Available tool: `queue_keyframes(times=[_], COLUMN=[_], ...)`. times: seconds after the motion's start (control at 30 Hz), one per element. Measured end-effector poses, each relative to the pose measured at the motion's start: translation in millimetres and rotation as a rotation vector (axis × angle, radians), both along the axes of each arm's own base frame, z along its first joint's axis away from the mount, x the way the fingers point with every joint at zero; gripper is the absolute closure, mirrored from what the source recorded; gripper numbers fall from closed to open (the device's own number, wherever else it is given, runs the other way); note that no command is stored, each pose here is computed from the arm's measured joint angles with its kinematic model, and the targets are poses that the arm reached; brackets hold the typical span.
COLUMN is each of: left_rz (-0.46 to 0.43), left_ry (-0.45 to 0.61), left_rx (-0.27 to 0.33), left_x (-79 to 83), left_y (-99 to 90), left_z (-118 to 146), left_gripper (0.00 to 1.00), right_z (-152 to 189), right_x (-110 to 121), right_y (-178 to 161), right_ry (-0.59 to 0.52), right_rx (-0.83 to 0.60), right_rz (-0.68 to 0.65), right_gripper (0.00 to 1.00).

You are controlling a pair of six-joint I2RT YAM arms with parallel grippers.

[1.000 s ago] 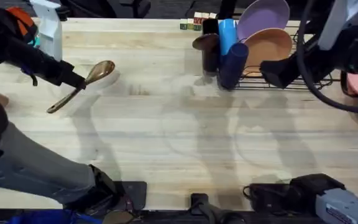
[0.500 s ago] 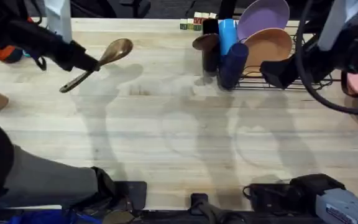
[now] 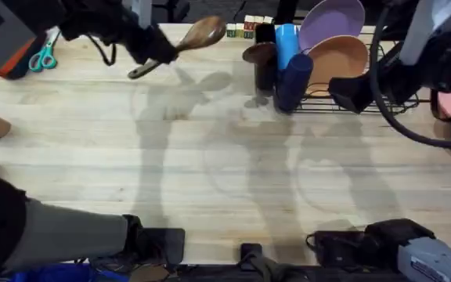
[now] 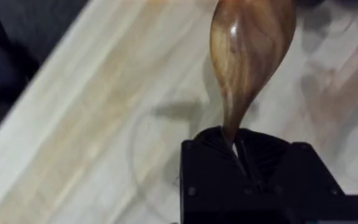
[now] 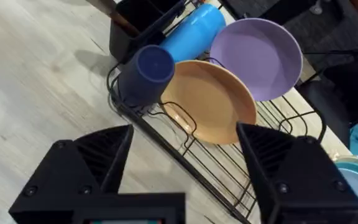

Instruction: Pick up the spoon on the table one by one and put them onto the rack

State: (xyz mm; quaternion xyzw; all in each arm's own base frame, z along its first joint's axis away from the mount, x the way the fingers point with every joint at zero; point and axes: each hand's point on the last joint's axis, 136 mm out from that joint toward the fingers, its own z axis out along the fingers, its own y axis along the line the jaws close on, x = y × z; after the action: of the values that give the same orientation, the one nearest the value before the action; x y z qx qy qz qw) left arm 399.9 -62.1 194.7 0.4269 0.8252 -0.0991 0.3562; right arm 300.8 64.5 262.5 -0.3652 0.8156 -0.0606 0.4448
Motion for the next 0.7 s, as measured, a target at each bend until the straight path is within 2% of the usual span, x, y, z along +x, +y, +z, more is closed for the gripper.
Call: queue_keyframes(times=[0.2,0.4,0.43,0.67,0.7], left_rz=[-0.061,-0.122,-0.161,-0.259,-0.299], left_ry=[-0.125,-0.234,-0.292,-0.409,-0.449], left_rx=[-0.120,-0.239,-0.288,-0.388,-0.425], left_x=[18.9,30.3,33.5,32.3,28.4], left_y=[-35.3,-64.2,-78.8,-119.8,-138.3], left_z=[30,62,79,117,131], left_gripper=[0.958,0.958,0.958,0.958,0.958], right_z=[0,0,0,0,0], right_x=[0,0,0,0,0], right_y=[0,0,0,0,0], right_ry=[0.000,0.000,0.000,0.001,0.000], right_rx=[0.000,0.000,0.000,0.000,0.000], right_rz=[0.000,0.000,0.000,0.000,0.000], right_gripper=[0.005,0.006,0.005,0.005,0.005])
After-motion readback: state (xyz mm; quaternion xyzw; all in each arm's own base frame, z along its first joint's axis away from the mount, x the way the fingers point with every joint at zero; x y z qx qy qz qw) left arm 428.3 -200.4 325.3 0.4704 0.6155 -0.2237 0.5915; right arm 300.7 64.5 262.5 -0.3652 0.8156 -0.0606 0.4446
